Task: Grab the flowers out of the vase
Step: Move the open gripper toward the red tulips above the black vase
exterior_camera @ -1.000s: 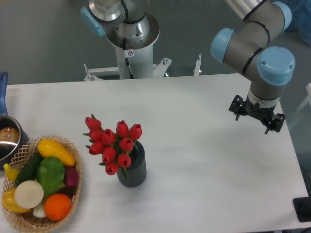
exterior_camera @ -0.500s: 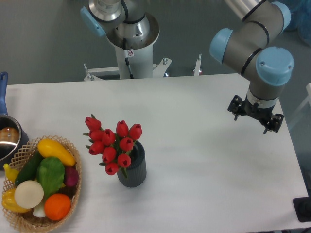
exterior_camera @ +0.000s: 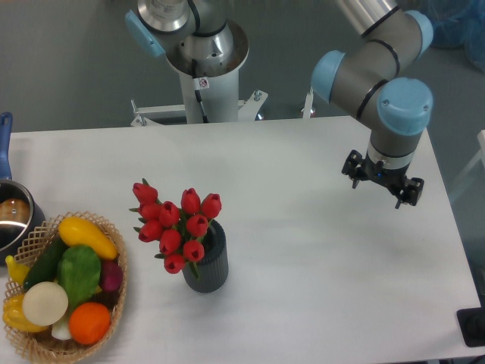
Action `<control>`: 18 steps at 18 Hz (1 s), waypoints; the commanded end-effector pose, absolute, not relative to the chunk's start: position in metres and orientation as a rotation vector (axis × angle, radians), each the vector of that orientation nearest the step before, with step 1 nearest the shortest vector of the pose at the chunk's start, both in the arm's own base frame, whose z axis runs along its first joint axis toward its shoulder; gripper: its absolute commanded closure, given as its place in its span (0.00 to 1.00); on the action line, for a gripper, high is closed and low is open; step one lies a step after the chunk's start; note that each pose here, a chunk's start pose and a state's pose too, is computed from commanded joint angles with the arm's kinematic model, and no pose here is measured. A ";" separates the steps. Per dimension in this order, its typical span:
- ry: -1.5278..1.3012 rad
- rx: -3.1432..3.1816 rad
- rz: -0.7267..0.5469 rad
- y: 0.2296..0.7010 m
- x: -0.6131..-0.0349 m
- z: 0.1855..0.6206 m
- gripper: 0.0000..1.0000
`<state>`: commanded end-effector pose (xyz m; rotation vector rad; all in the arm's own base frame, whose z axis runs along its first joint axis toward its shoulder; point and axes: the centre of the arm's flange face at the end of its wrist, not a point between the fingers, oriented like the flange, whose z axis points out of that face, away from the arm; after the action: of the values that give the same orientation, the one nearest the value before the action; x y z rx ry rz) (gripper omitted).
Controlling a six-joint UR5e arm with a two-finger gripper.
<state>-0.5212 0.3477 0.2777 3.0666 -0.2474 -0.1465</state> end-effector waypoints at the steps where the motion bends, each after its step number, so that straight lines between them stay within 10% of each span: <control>1: -0.252 3.066 -0.148 0.347 -0.519 0.275 0.00; 18: -0.370 3.426 0.126 0.372 -0.415 0.251 0.00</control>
<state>-0.4147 0.3722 0.2510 3.4264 -0.3697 0.1256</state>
